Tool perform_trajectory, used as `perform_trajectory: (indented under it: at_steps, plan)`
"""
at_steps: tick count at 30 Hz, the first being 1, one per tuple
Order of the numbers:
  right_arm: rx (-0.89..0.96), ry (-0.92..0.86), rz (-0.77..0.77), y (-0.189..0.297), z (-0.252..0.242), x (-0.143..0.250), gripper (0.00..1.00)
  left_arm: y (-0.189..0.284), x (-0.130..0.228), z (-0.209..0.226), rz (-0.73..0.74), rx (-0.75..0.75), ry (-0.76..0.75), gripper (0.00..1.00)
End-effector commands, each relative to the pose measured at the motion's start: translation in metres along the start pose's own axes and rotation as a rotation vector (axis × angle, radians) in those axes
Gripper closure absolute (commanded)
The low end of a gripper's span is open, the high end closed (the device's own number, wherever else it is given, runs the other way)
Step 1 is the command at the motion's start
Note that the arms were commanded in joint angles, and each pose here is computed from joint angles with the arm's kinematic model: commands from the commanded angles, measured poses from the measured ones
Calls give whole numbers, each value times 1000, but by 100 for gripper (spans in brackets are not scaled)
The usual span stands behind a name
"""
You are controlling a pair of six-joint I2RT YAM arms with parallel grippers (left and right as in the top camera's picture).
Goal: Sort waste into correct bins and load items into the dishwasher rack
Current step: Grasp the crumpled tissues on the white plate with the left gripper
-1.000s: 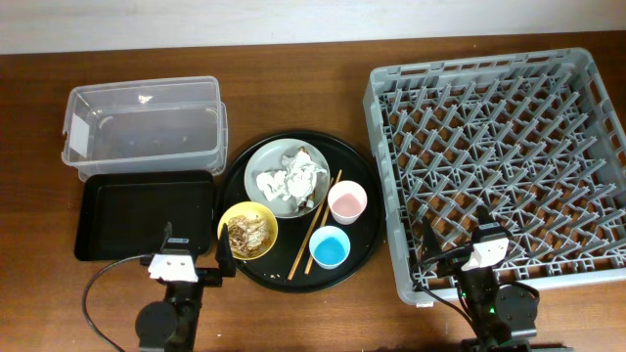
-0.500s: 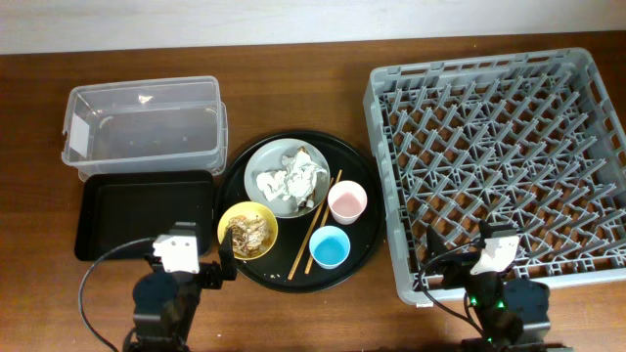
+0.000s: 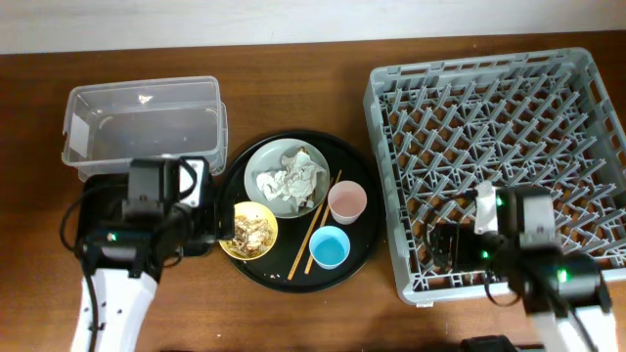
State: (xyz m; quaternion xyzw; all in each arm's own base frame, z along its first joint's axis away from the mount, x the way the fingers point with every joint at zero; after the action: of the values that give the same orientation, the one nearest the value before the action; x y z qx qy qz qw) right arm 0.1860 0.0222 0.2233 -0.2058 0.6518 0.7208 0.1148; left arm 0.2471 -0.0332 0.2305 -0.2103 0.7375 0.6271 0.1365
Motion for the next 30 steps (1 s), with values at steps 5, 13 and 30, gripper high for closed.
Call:
perform_trajectory:
  at_steps: [5, 13, 30]
  plan:
    - [-7, 7, 176, -2, -1, -16, 1, 15, -27, -19, -102, 132, -6, 1]
    - [-5, 10, 154, 2, 0, -16, 1, -76, -60, -67, -90, 201, -129, 2]
    - [-6, 10, 154, 2, 0, -16, 1, -203, -19, -72, 159, 107, -164, 75]
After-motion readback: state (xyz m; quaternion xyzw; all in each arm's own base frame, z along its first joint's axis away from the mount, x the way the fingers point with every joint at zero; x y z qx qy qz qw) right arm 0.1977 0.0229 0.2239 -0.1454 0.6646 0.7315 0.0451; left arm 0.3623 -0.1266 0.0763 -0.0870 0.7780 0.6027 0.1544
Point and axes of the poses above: each gripper's point midway between its finger pads, its own y axis back along the fingers, its own z axis along the line the jaws close on, x = y × z, the point moved 6 cm from there along y, back along the fingers, and after that the axes turned 10 degrees about y, right-handed, at the moved point
